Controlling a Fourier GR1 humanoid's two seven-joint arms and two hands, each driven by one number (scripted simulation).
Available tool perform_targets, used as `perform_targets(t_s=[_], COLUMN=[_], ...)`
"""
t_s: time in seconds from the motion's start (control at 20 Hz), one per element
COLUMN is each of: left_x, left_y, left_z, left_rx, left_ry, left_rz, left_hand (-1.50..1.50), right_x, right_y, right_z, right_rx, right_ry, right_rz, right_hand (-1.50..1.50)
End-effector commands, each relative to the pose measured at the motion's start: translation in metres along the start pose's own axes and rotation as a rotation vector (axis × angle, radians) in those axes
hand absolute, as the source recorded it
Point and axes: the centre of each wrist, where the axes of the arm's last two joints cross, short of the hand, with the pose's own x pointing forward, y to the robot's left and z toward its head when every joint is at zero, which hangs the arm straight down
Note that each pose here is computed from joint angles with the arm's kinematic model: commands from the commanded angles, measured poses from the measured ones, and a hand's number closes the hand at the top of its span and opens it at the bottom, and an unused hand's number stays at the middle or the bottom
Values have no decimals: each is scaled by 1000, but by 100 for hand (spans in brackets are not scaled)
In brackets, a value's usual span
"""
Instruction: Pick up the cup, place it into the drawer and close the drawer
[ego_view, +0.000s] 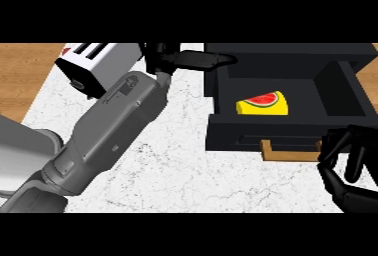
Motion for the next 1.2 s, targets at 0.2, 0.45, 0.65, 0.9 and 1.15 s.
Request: perform_targets(t_s=[0.2, 0.45, 0.65, 0.9, 1.15], left_x=[19, 26, 31, 13, 24], left_y=[77, 122, 149, 176, 188], left_z=[43, 90, 107, 142, 171], left_rx=[65, 90, 105, 121, 136], left_ry=[24, 40, 50, 50, 39], left_rz=[5, 26, 47, 29, 30], left_hand=[-150, -150, -150, -150, -150], right_x=[-5, -26, -44, -47, -96], right_y=[5, 11, 9, 22, 36], right_z=[4, -2, -10, -9, -20], right_rx=[73, 48, 126, 259, 303], right_ry=[92, 181, 159, 154, 204], right_rz=[175, 221, 339, 621, 726], right_hand=[150, 150, 150, 150, 150])
